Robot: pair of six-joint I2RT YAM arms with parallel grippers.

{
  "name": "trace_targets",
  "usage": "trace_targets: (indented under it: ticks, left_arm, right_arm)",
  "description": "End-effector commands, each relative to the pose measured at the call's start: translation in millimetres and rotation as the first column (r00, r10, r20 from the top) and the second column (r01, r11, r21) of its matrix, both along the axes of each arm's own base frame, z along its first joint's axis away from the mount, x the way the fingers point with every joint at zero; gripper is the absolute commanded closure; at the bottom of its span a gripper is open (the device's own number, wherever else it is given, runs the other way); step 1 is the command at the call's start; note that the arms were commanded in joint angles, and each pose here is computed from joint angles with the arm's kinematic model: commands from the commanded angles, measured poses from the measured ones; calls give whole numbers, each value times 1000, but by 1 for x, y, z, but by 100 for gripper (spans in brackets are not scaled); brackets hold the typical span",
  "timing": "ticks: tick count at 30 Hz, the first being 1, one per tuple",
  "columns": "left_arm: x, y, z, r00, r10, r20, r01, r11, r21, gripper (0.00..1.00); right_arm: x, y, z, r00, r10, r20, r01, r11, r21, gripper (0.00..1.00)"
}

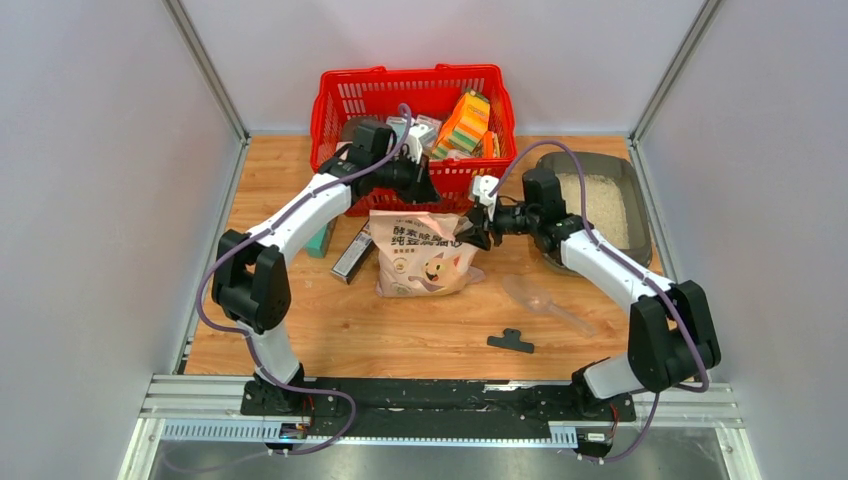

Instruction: Fill the litter box with clean litter

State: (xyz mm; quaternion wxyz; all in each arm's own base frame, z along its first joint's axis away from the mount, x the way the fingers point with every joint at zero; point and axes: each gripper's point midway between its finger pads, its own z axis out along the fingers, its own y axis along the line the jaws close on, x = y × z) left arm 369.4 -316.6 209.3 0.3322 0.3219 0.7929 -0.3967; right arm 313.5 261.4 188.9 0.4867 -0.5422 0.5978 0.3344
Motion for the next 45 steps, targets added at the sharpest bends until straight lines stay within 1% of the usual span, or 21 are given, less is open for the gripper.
trace_targets:
  ticks: [1,6,12,16,21,23,24,25,26,27,31,33,34,36,37,38,40,41,43,44,45]
  left_arm:
    - [0,6,32,996,-25,86,27,999,-32,100]
    - [-11,3,36,994,-80,72,85,994,-70,100]
    - [-24,12,44,986,-146,81,152,985,-82,100]
    - [-21,26,43,986,-147,84,152,987,-53,100]
    - [-20,54,42,981,-145,128,144,989,16,99]
    - [-24,66,43,977,-149,149,145,989,43,99]
    - [-22,76,39,981,-130,141,124,991,50,99]
    - [-22,82,39,982,-121,143,114,992,55,99]
    - [-24,89,41,981,-118,155,109,992,65,99]
    - [-26,95,36,983,-110,144,101,992,73,99]
    - [-30,119,31,986,-78,144,64,993,95,99]
    - [-37,124,32,986,-78,149,63,993,102,97]
    - [-39,126,32,986,-77,148,62,992,106,96]
    - [-47,135,33,986,-71,152,54,992,115,88]
    - [-50,139,33,986,-65,152,47,992,117,84]
    - [-54,146,38,983,-59,173,39,992,119,75]
    - [-63,153,30,983,-73,171,50,990,132,66]
    - [-72,157,31,973,-110,202,79,985,154,60]
    - [-83,159,22,967,-150,204,115,979,170,55]
    - [-87,157,24,957,-175,229,140,977,161,53]
    - [-91,156,18,958,-184,221,152,976,153,51]
  right_arm:
    - [10,3,19,1000,11,13,-11,999,37,55]
    - [15,0,17,1000,20,-5,-20,999,49,50]
    - [5,10,13,988,133,-81,-125,988,92,44]
    - [-2,14,8,972,185,-145,-168,978,123,44]
    - [-2,15,7,972,171,-164,-149,979,139,48]
    - [-5,15,5,962,149,-228,-115,981,156,48]
    - [0,17,12,970,146,-195,-111,978,178,49]
    - [2,18,12,970,130,-207,-91,978,186,49]
    - [-1,16,8,956,110,-271,-57,979,197,50]
    - [1,19,10,960,109,-259,-54,976,211,50]
    - [-1,20,1,953,76,-292,-14,978,209,50]
    - [-1,20,-1,951,66,-301,-1,978,209,52]
    - [1,19,-2,952,55,-302,9,979,206,53]
    - [2,19,-3,952,47,-302,14,980,199,53]
    - [4,18,-2,953,38,-301,22,981,195,57]
    - [3,19,-2,952,41,-304,19,981,192,68]
    - [3,18,1,948,36,-316,24,982,185,78]
    - [2,18,3,947,38,-319,24,982,187,85]
    - [1,18,4,932,31,-361,38,983,181,89]
    - [2,19,8,929,31,-368,39,983,182,92]
    - [1,18,7,921,25,-389,49,983,178,93]
